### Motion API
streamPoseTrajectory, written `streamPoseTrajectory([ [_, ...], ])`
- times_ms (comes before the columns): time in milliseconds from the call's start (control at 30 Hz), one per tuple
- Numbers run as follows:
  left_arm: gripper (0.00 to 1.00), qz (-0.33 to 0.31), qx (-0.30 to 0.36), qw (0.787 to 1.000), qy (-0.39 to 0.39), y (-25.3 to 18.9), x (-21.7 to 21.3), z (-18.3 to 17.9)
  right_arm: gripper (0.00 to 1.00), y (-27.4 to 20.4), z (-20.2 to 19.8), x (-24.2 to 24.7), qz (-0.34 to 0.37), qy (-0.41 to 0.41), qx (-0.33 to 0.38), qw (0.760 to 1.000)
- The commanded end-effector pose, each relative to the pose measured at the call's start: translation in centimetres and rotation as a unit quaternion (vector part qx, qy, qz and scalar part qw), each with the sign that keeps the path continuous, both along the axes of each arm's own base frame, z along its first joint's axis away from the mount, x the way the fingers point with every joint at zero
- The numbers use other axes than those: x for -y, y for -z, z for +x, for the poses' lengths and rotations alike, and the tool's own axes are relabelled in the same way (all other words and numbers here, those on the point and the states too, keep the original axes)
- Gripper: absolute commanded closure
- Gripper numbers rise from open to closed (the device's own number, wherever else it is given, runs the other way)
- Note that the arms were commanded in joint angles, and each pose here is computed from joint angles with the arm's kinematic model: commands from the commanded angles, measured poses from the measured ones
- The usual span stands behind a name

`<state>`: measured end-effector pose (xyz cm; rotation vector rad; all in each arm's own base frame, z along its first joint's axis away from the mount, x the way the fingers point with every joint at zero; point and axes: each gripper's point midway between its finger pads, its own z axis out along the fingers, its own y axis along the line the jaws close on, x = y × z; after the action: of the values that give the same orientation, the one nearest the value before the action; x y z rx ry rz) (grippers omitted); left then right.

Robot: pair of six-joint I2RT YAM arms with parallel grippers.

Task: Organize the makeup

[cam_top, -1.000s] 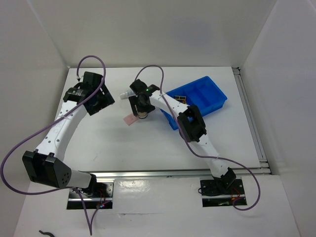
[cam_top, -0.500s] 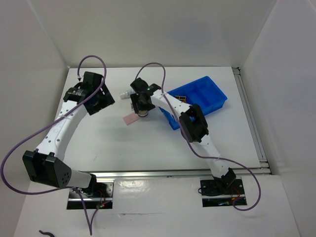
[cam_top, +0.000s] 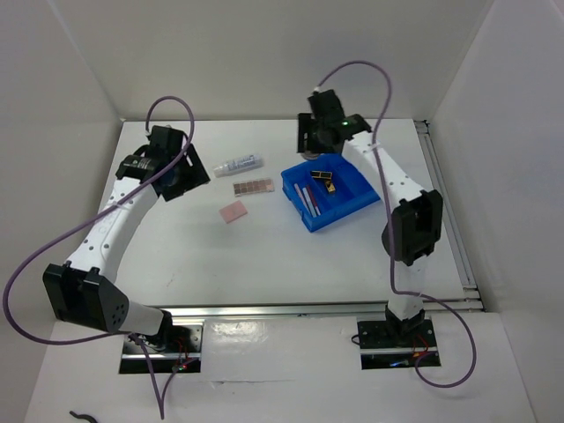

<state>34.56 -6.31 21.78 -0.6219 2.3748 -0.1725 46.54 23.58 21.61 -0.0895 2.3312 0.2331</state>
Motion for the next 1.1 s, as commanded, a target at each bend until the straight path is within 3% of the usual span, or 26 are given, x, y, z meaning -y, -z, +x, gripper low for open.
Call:
streamPoseTrajectory([
  [0, 0.16, -0.015, 0.026, 0.999, 0.035, -1.0, 1.2, 1.5, 0.53, 1.4, 1.8, 7.7, -0.027, 0.081, -0.010, 0.996],
  [167, 0.16, -0.029, 0.018, 0.998, 0.056, -0.3, 2.0, 1.5, 0.53, 3.6, 3.2, 12.7, -0.028, 0.127, -0.034, 0.991],
  [467, 0.16, -0.019, 0.011, 0.997, 0.069, 0.2, 2.6, 2.0, 0.51, 8.9, 6.0, 15.0, -0.021, 0.139, -0.073, 0.987],
  [633, 0.16, -0.012, -0.010, 0.997, 0.073, 1.6, 2.6, 2.2, 0.44, 11.1, 6.8, 15.8, -0.020, 0.146, -0.086, 0.985],
  [833, 0.16, -0.009, -0.010, 0.997, 0.070, 1.6, 2.6, 2.7, 0.16, 11.5, 7.4, 15.4, -0.013, 0.145, -0.085, 0.986],
  [1000, 0.16, -0.005, -0.016, 0.997, 0.078, 1.8, 2.9, 2.7, 0.15, 9.5, 7.1, 15.5, -0.007, 0.145, -0.066, 0.987],
  [1067, 0.16, -0.005, -0.016, 0.997, 0.078, 1.8, 2.9, 2.7, 0.20, 8.5, 6.8, 15.1, -0.008, 0.143, -0.058, 0.988],
])
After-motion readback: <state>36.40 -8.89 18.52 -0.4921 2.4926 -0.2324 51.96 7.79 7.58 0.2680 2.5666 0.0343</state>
